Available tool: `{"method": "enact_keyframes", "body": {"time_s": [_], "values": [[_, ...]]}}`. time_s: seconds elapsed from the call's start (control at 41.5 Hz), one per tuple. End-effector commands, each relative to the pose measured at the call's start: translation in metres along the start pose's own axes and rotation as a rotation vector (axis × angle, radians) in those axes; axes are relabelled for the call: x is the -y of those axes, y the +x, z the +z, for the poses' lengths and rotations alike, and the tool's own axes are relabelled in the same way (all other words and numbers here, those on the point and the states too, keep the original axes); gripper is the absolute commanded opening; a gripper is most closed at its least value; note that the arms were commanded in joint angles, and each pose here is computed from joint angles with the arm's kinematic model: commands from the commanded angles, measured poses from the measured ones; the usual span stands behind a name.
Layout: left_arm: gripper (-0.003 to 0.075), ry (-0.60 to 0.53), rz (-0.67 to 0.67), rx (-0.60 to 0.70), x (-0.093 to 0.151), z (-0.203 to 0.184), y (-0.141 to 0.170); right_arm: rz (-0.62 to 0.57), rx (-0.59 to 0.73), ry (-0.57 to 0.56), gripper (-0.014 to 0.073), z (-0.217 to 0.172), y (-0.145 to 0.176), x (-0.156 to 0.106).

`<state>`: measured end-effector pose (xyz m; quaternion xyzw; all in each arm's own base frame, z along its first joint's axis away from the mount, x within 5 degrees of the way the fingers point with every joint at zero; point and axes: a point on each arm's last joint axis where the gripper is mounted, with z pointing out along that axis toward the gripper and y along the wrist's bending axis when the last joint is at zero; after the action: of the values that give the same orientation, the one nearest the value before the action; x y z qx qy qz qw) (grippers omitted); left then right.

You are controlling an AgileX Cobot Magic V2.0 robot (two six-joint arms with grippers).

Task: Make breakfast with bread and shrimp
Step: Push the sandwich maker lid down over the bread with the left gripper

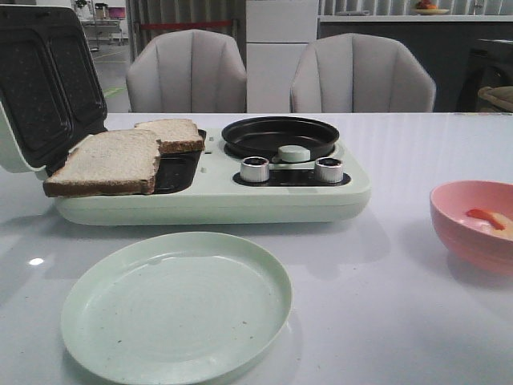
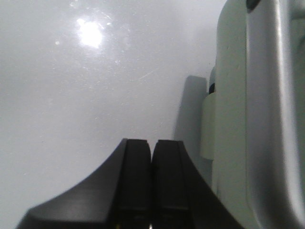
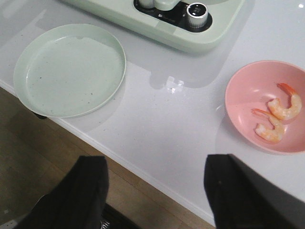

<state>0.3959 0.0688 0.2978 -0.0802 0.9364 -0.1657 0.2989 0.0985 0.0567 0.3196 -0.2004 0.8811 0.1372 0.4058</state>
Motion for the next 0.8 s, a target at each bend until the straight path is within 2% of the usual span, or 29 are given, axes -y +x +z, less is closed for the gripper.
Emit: {"method": "enact_keyframes", "body": {"time_s": [0.0,0.193,0.506,0.603,0.771], "values": [[0.0101,0.1,0.019,0.142,0.02,-0.024,-0.019,-0.012,0.093,0.004,0.0536,-0.006,-0.013,0.0],[0.0101,0.252,0.076,0.152,0.043,-0.022,-0.019,-0.012,0.093,0.004,0.0536,-0.006,-0.013,0.0],[0.0101,0.364,0.195,0.031,0.096,-0.013,0.0,-0.012,0.093,0.004,0.0536,-0.006,-0.013,0.0],[0.0101,0.381,0.253,-0.004,0.112,-0.013,0.013,-0.012,0.093,0.004,0.0536,-0.006,-0.013,0.0],[0.0101,0.374,0.331,0.056,0.133,-0.031,0.042,-0.012,0.093,0.004,0.0536,-0.006,-0.013,0.0]]}}
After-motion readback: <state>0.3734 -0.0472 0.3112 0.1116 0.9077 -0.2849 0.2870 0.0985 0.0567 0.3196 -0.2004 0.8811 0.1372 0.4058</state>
